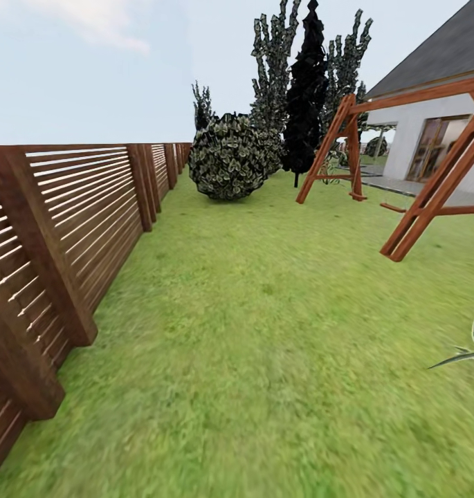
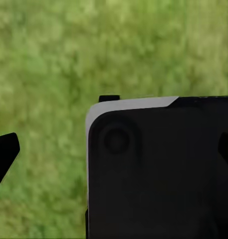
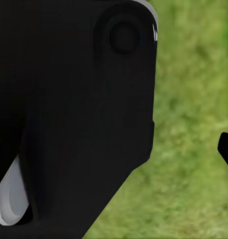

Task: Take the three Easter eggs out of the wicker basket on the lawn in the garden, then place them on the lawn next to a single tree (choose any tree) so that all three eggs are next to the same tree and none are left in the basket.

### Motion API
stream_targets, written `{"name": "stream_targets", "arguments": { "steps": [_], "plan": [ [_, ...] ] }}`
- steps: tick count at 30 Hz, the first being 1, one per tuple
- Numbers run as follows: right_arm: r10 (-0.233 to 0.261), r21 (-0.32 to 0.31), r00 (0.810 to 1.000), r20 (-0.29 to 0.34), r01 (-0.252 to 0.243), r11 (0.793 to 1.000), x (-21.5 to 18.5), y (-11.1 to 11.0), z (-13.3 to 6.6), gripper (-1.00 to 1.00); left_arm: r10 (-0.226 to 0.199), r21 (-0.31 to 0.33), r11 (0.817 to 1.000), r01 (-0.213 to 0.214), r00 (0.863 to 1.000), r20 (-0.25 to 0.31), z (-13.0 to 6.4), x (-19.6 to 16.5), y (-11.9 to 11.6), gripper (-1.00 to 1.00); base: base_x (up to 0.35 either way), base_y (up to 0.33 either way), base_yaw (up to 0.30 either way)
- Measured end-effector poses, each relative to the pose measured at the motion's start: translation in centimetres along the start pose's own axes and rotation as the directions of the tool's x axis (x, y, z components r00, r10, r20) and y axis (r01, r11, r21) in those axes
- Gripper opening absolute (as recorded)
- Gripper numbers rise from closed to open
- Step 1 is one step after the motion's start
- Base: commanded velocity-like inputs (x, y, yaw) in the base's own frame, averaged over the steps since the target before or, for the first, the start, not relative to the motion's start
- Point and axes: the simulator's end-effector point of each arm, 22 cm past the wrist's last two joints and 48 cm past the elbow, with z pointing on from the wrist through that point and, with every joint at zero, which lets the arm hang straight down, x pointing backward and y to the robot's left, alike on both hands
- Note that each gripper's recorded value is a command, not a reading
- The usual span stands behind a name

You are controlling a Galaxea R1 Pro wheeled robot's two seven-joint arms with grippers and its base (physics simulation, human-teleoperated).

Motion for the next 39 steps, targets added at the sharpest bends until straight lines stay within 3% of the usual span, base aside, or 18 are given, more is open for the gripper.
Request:
{"name": "stream_targets", "arguments": {
  "steps": [10,26,39],
  "plan": [
    [-0.001,0.0,1.0,0.0,0.001,1.0,0.0,0.0,0.0,1.0,0.0,0.001,1.0,0.0,1.0,0.0,0.0,0.0,-0.01,1.0,0.336,0.092,-0.21],
    [-0.001,0.0,1.0,0.0,0.001,1.0,0.0,0.0,0.0,1.0,0.0,0.001,1.0,0.0,1.0,0.0,0.01,-0.02,-0.02,1.0,0.336,0.135,-0.028],
    [-0.001,0.0,1.0,0.001,0.001,1.0,-0.02,0.0,0.0,1.0,0.0,0.0,1.0,0.0,1.0,0.001,0.01,-0.05,-0.01,1.0,0.336,0.136,-0.237]
  ]
}}
